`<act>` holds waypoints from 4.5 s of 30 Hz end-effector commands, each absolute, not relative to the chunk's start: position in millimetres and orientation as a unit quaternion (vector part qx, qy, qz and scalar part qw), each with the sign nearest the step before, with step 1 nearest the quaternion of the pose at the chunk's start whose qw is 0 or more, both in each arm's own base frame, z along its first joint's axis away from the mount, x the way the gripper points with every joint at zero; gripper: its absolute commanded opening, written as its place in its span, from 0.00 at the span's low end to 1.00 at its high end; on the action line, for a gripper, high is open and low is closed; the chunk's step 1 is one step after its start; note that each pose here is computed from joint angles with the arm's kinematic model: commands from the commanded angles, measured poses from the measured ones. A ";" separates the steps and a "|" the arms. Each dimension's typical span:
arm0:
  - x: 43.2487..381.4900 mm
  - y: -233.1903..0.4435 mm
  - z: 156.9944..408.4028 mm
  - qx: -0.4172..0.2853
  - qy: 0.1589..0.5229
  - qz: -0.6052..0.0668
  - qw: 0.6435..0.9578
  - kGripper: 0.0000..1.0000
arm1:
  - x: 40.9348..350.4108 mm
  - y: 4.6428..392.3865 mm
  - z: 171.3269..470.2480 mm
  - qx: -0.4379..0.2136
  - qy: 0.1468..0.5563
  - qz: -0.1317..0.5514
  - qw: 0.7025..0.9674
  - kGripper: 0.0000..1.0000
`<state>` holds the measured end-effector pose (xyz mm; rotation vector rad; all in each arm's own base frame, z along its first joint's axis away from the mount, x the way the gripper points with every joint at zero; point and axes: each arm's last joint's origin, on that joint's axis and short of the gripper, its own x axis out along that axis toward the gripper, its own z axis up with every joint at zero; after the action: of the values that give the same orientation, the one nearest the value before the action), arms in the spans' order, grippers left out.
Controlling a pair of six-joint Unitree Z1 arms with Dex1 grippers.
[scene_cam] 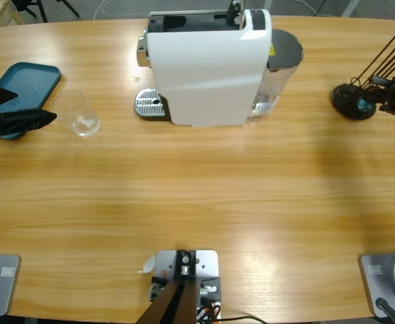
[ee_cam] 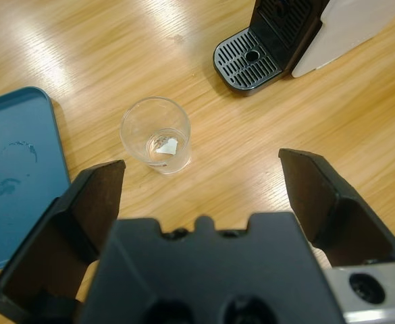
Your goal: Pour coffee
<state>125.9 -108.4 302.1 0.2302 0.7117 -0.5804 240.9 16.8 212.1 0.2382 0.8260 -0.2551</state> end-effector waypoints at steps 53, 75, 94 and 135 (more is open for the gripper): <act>117.6 -112.8 272.0 0.148 0.279 -0.328 0.890 0.99 | 161.4 210.2 451.8 -0.318 0.190 0.530 0.762 0.00; 121.4 -116.7 264.6 0.155 0.296 -0.321 0.886 0.94 | 279.2 287.5 402.7 -0.339 0.180 0.601 0.700 0.00; 122.6 -117.9 263.6 0.156 0.298 -0.320 0.886 0.94 | 310.7 306.3 377.7 -0.384 0.212 0.540 0.719 0.00; 123.9 -119.2 262.6 0.157 0.301 -0.320 0.885 0.95 | 321.5 314.5 355.7 -0.395 0.247 0.498 0.731 0.69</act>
<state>123.7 -117.7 277.6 0.2965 0.5781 -0.6718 308.9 303.4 383.9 -0.8751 0.4660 1.0941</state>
